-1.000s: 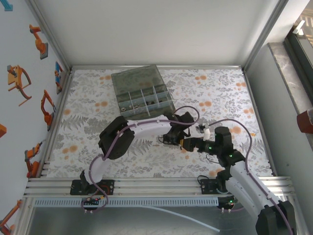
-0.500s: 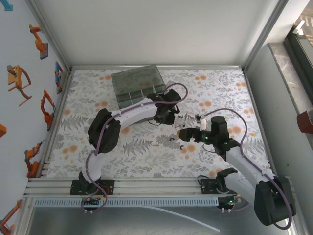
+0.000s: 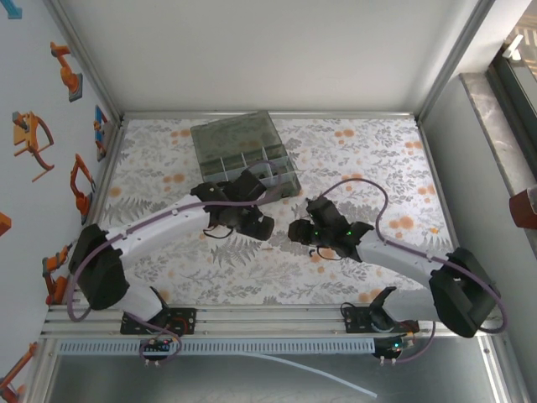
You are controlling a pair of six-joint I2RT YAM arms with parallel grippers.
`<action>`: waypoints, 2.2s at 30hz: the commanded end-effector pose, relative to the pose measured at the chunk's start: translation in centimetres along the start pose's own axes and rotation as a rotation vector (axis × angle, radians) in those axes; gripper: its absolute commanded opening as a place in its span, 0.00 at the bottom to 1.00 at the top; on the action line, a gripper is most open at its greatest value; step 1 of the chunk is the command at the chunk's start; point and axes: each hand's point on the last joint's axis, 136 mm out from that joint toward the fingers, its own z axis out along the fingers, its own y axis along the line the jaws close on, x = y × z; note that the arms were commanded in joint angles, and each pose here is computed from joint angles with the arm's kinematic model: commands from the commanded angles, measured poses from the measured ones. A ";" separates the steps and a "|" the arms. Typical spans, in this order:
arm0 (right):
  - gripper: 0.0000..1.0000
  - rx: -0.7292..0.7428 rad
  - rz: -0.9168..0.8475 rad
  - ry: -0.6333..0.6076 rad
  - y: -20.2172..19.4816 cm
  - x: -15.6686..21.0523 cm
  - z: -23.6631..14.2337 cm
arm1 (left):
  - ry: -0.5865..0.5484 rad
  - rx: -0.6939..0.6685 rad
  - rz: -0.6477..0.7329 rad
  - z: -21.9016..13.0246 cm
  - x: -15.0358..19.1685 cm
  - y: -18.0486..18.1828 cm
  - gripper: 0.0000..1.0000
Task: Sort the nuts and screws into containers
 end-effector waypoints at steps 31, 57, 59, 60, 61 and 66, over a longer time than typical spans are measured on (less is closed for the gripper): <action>0.39 0.592 0.268 0.117 -1.9 1.3 4.3 | -0.111 0.541 0.320 -8.0 5.7 -3.3 0.97; 0.26 0.661 0.388 0.155 -5.1 1.8 4.9 | -0.123 0.657 0.313 -8.7 5.2 -4.4 0.97; 0.26 0.661 0.390 0.154 -5.3 1.6 5.0 | -0.122 0.670 0.312 -8.7 5.2 -4.5 0.97; 0.26 0.659 0.392 0.153 -5.2 1.5 5.0 | -0.122 0.672 0.310 -8.7 5.1 -4.5 0.97; 0.26 0.662 0.392 0.153 -5.4 1.4 5.0 | -0.122 0.672 0.308 -8.7 5.1 -4.5 0.97; 0.17 0.662 0.385 0.175 -5.5 1.7 5.4 | -0.125 0.634 0.282 -8.1 4.6 -3.7 0.97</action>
